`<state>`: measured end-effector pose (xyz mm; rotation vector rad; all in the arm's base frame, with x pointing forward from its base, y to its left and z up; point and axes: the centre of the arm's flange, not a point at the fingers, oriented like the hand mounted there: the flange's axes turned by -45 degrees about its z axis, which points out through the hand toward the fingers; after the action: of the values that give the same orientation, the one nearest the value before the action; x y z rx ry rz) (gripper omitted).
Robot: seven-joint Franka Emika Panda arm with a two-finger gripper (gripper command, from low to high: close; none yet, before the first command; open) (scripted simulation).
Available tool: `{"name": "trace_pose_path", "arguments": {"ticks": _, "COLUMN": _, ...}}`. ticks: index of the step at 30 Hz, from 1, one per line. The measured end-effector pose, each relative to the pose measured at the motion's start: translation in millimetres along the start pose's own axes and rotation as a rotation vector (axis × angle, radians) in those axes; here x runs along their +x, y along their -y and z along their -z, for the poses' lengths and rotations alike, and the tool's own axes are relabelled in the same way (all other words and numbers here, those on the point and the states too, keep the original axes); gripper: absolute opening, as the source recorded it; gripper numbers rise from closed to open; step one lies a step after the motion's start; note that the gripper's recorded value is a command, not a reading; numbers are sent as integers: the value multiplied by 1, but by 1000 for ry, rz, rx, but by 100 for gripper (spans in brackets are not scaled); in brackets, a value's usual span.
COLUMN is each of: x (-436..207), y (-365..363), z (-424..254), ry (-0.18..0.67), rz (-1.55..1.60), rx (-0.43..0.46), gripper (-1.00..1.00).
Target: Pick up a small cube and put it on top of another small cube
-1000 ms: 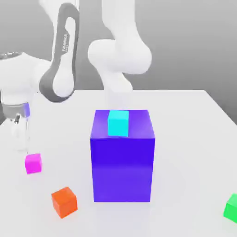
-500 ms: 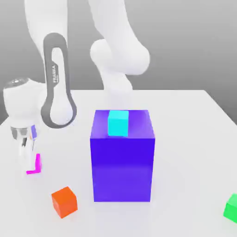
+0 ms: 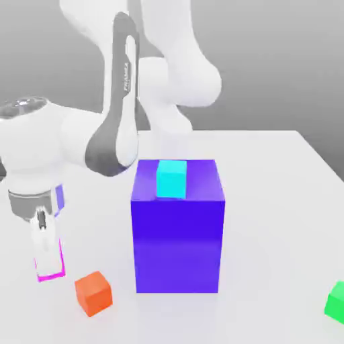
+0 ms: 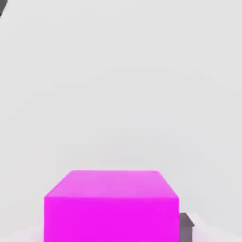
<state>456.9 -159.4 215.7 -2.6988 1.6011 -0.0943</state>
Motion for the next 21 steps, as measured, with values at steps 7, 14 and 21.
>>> {"name": "trace_pose_path", "arguments": {"ticks": 7, "x": -127, "y": 127, "z": 9, "ry": 31, "rz": 233, "rx": 6, "gripper": -100}}
{"name": "trace_pose_path", "arguments": {"ticks": 14, "x": -292, "y": 191, "z": 25, "ry": 61, "rz": 460, "rx": 1, "gripper": -100}}
{"name": "trace_pose_path", "arguments": {"ticks": 21, "x": -434, "y": 204, "z": -17, "ry": 60, "rz": 682, "rx": -11, "gripper": 100}}
